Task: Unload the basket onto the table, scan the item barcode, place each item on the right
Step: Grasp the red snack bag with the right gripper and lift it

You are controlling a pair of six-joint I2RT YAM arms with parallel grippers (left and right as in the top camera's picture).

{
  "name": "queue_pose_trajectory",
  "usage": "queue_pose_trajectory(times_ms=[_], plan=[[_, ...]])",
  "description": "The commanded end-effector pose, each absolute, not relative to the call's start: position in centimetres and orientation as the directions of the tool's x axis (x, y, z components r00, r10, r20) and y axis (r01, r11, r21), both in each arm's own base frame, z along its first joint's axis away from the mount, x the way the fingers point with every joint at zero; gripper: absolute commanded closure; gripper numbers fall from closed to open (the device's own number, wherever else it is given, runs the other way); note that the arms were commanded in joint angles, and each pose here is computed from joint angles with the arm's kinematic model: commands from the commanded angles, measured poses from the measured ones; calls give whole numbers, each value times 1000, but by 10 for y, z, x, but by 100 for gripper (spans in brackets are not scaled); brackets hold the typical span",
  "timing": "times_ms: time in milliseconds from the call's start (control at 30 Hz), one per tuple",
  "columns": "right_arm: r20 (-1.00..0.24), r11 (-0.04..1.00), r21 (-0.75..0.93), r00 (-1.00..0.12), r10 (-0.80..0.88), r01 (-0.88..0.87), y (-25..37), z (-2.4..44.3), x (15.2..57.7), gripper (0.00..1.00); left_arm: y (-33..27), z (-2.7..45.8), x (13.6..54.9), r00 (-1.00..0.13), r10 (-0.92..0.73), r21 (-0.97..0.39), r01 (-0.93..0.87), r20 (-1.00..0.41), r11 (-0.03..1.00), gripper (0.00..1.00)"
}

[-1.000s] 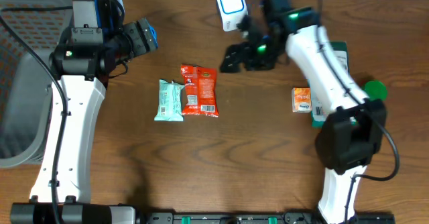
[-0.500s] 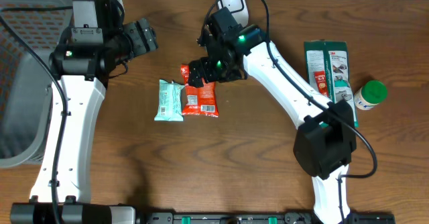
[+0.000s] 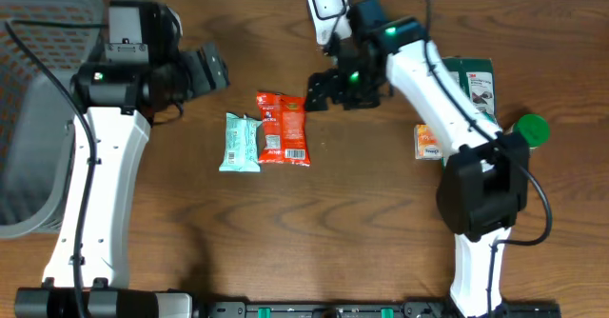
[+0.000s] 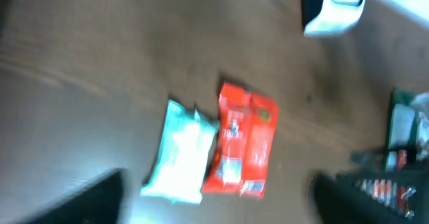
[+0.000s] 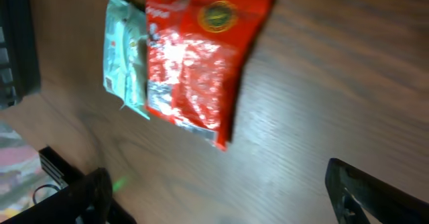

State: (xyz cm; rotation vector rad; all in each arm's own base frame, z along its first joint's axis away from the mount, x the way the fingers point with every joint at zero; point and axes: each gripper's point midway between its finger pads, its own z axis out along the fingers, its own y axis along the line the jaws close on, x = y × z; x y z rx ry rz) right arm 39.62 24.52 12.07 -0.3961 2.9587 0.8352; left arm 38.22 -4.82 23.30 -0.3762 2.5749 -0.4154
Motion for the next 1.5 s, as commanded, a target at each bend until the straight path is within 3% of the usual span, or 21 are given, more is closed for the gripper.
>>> queue_pose_trajectory(times_ms=[0, 67, 133, 567, 933, 1467], plan=[[-124, 793, 535, -955, -268, -292, 243, 120, 396, 2, -67, 200, 367, -894, -300, -355, -177, -332, 918, 61], [-133, 793, 536, -956, -261, -290, 242, 120, 400, 1, -76, 183, 365, -911, -275, -342, -164, -308, 925, 81], [-143, 792, 536, -956, -254, -291, 242, 121, 403, 1, -89, 163, 365, -924, -241, -337, -136, -295, 932, 92], [-48, 768, 601, -969, -240, -220, 253, 83, 399, 7, -136, 74, 373, -977, -126, -298, -71, -169, 952, 92], [-71, 656, 719, -963, -260, -230, 273, 46, 394, 14, -135, 20, 370, -990, -126, -258, -107, -57, 960, 92], [-135, 494, 825, -944, -301, -276, 297, 17, 365, 20, -142, 5, 363, -993, -116, -271, -110, -6, 956, 92]])
